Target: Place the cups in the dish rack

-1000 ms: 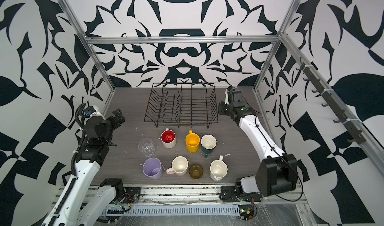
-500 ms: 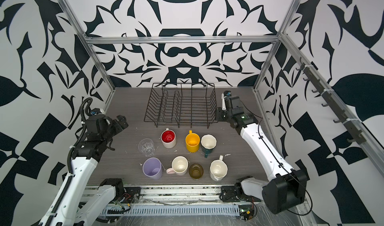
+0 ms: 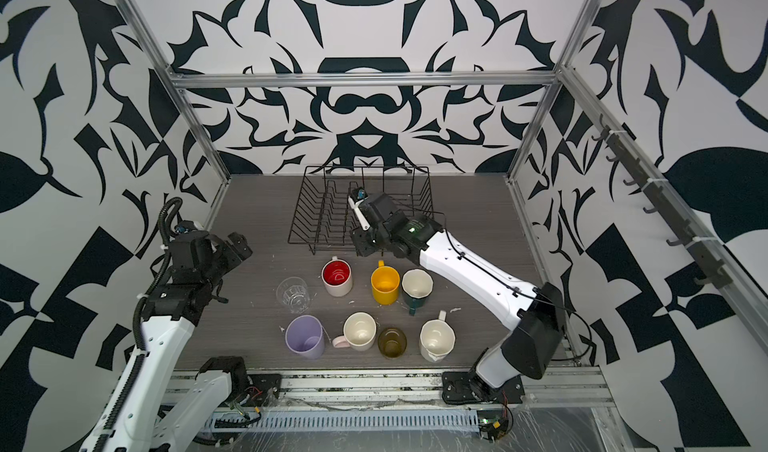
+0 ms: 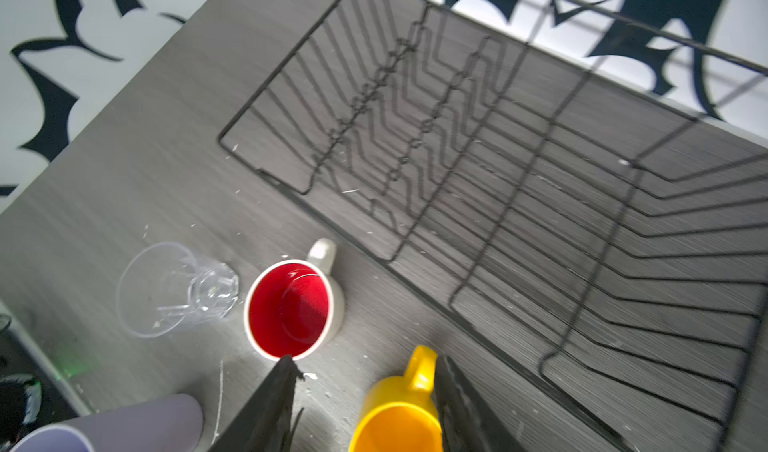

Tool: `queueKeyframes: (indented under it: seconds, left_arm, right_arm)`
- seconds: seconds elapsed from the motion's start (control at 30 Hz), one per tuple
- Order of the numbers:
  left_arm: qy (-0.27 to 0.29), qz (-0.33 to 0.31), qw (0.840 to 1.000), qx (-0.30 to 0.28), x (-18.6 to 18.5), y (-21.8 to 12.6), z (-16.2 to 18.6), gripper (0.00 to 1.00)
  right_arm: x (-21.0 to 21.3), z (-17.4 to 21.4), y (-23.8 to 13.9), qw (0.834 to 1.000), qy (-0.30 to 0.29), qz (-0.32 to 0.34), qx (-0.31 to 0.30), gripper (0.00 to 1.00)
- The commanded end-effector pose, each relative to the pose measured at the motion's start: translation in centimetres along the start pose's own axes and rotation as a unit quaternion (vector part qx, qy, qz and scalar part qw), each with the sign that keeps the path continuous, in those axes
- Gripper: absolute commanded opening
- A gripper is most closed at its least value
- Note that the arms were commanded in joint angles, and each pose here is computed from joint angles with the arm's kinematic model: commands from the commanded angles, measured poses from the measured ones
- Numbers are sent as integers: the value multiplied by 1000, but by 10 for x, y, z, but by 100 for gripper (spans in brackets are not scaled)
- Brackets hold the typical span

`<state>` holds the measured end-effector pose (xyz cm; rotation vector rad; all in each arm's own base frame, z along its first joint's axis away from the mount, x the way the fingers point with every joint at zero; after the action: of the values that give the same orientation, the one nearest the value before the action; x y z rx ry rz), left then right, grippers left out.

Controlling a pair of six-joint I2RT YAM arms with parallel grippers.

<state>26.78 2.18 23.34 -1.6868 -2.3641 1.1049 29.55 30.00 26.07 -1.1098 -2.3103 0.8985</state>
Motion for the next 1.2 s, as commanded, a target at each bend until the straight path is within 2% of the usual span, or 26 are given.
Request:
queueKeyframes:
  seconds: [0.0, 0.2, 0.37, 0.5, 0.63, 0.77, 1.0, 1.17]
  left_arm:
    - [-14, -2, 1000, 5, 4, 1, 5, 100]
    - [-18, 0, 1000, 5, 5, 4, 7, 99]
    - [-16, 6, 999, 43, 3, 8, 20, 100]
    - [-21, 35, 991, 126, -3, 0, 49, 96]
    - [-42, 69, 970, 230, -8, -8, 91, 86]
    - [-69, 80, 953, 283, -12, -12, 112, 77]
    - [-43, 14, 946, 322, -6, -21, 137, 71]
    - [-32, -27, 943, 329, 4, -27, 153, 70]
  right_arm:
    - [5, -3, -9, 1000, -8, 1, 4, 55]
    - [34, 15, 8, 999, -21, -21, 32, 54]
    - [52, 22, 22, 998, -22, -38, 46, 54]
    - [50, 20, 24, 998, -22, -29, 43, 55]
    - [47, 8, 16, 999, -30, -19, 21, 56]
    - [39, 0, 10, 999, -45, -1, 6, 60]
    - [18, -7, -2, 999, -29, 16, -14, 65]
    - [-1, -10, -14, 999, -3, 21, -33, 66]
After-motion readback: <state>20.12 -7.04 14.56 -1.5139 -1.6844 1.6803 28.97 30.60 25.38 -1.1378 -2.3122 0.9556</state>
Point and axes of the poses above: each gripper's point midway between its finger pads, its own y axis out along the fingers, its own x axis along the line the jaws close on, z = x × y, the point moved 2 cm from there along -y, back along the fingers, and after that the axes turned 1 degree about -y, right-handed, at the moved point
